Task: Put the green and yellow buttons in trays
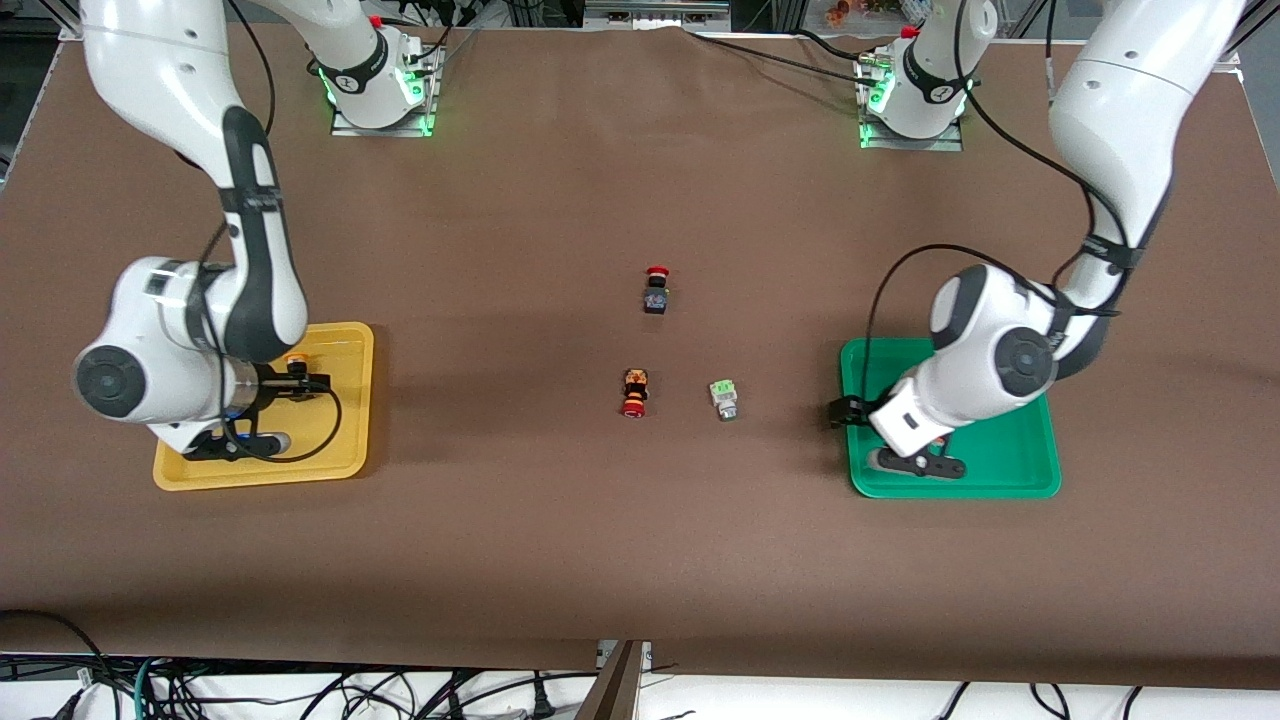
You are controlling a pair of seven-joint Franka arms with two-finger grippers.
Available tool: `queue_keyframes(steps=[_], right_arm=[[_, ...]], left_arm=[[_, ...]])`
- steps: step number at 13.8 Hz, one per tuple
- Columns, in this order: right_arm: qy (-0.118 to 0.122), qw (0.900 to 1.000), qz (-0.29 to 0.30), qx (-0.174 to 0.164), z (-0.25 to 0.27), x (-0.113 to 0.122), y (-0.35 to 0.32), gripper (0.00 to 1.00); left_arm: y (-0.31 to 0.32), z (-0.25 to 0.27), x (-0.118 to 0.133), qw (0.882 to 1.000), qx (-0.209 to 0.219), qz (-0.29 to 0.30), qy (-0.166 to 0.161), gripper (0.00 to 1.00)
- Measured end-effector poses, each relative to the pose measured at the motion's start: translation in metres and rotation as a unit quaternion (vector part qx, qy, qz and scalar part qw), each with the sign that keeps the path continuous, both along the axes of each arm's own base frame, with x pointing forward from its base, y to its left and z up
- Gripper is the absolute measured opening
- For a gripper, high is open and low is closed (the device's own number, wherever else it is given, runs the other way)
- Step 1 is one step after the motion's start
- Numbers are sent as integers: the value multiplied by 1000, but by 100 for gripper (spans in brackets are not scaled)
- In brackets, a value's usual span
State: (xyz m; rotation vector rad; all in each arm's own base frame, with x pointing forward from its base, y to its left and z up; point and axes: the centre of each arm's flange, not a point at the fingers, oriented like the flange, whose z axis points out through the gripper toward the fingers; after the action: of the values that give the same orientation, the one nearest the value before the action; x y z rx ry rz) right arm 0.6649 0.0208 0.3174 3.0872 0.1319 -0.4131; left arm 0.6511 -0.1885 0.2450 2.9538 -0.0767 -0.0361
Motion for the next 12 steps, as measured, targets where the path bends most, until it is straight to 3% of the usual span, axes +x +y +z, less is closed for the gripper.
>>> queue_keyframes(steps=[4,7,12], right_arm=[[10,1000,5,18,129,-1,5,100],[-23,999,13,30,183,-8,8,100],[-42,998,-32,16,235,-49,1,100]], left_arm=[[-92,5,-20,999,-3,46,10,100],[-123,-8,-33,997,-2,74,26,100],[-145,-49,-42,991,2,130,43,100]])
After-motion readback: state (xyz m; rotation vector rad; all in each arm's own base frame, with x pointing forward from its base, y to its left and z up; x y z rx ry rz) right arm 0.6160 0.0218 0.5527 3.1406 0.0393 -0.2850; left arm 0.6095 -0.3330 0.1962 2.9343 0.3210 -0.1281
